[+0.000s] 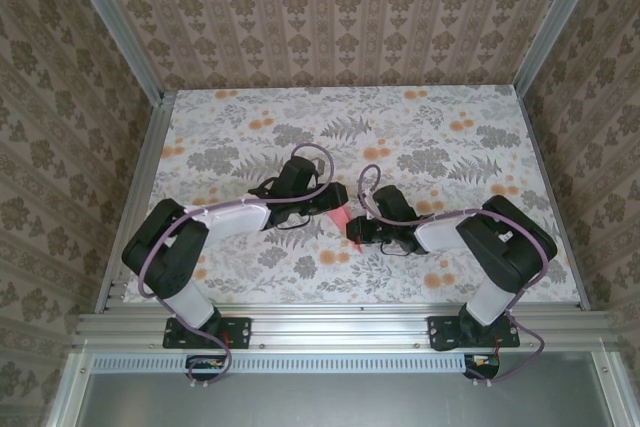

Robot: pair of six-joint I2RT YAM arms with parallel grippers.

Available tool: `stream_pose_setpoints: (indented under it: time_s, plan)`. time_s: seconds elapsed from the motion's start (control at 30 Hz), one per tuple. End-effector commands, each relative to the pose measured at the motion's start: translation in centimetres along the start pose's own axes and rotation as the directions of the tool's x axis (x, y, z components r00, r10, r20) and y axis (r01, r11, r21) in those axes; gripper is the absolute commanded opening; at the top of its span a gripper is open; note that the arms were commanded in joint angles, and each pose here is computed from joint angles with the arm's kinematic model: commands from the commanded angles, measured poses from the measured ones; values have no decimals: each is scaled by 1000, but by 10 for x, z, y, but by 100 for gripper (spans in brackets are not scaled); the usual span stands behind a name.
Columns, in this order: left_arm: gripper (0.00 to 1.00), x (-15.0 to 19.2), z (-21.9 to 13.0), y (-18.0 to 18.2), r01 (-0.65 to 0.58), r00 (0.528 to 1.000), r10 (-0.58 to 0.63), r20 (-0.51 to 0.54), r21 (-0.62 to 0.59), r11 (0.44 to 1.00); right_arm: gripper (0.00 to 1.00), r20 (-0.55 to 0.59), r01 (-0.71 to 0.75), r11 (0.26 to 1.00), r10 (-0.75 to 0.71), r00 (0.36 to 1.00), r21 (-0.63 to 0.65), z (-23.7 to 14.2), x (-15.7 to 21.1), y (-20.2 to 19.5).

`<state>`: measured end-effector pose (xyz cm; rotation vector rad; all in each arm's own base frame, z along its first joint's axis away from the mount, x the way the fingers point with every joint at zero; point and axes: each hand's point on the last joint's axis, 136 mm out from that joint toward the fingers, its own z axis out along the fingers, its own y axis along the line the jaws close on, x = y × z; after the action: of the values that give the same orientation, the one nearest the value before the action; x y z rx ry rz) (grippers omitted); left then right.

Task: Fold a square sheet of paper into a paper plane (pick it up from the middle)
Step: Fold the wing for the fifth time at the center of the table.

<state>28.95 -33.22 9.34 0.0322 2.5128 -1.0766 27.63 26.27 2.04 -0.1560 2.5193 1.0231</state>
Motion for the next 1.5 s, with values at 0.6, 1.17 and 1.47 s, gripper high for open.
stream_pose_setpoints:
  time_s: [0.6,1.17,1.47]
  plan:
    - [54,0,19,25,-86,995,87,45,-20,996,0,-59,-130,991,131,990,32,5,13,-23]
    - [54,-9,36,39,-85,995,86,43,-22,996,0,-81,-143,989,145,986,37,7,19,-26]
    - [54,-16,38,51,-69,997,70,39,-35,997,0,-101,-143,988,147,984,51,7,25,-30]
